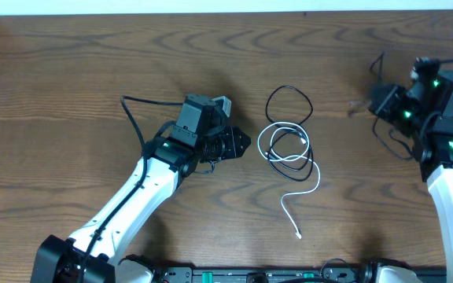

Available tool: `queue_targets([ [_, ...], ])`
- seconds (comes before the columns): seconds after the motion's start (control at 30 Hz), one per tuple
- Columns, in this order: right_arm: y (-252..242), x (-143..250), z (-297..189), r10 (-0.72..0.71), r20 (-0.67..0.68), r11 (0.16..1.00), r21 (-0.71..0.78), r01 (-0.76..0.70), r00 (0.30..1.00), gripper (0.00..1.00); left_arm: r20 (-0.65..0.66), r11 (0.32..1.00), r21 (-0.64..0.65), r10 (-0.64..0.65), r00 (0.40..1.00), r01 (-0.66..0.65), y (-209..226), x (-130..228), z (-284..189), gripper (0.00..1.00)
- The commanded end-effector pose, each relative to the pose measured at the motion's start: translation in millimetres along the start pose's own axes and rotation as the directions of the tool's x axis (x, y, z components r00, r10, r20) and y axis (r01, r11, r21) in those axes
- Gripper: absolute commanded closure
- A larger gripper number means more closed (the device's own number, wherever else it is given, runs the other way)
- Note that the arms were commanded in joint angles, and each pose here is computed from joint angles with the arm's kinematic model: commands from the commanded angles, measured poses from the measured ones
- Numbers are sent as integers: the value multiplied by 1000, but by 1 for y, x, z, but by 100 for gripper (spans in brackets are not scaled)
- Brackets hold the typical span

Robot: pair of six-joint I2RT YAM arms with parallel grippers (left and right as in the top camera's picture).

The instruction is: Untangle cables

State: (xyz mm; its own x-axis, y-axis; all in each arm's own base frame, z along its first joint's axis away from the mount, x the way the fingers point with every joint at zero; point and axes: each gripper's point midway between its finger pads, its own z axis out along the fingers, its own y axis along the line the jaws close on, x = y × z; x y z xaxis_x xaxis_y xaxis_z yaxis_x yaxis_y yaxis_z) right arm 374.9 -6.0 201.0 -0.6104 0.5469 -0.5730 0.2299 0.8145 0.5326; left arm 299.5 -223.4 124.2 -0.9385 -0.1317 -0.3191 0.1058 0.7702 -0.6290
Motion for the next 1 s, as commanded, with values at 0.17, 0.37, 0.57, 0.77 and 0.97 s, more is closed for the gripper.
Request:
queue_targets([
  [0.17,-170,-36,-88,-88,218,590,798,-126,972,99,9,1000,-12,14,1000,-14,3,-3,0,63],
  [0.37,-209,-48,-127,-73,313,455,855,-248,947,99,9,1000,-13,14,1000,-13,3,-3,0,63],
  [0.57,-220,-59,-123,23,406,554,756,-350,914,43,9,1000,-12,14,1000,-14,3,-3,0,63],
  [0.77,-156,-45,-58,155,227,868,434,-242,962,42,9,1000,-13,14,1000,-14,3,-3,0,63],
  [0.97,-85,3,-17,61,-78,988,143,-50,995,39,9,1000,-12,14,1000,-14,3,-3,0,63],
])
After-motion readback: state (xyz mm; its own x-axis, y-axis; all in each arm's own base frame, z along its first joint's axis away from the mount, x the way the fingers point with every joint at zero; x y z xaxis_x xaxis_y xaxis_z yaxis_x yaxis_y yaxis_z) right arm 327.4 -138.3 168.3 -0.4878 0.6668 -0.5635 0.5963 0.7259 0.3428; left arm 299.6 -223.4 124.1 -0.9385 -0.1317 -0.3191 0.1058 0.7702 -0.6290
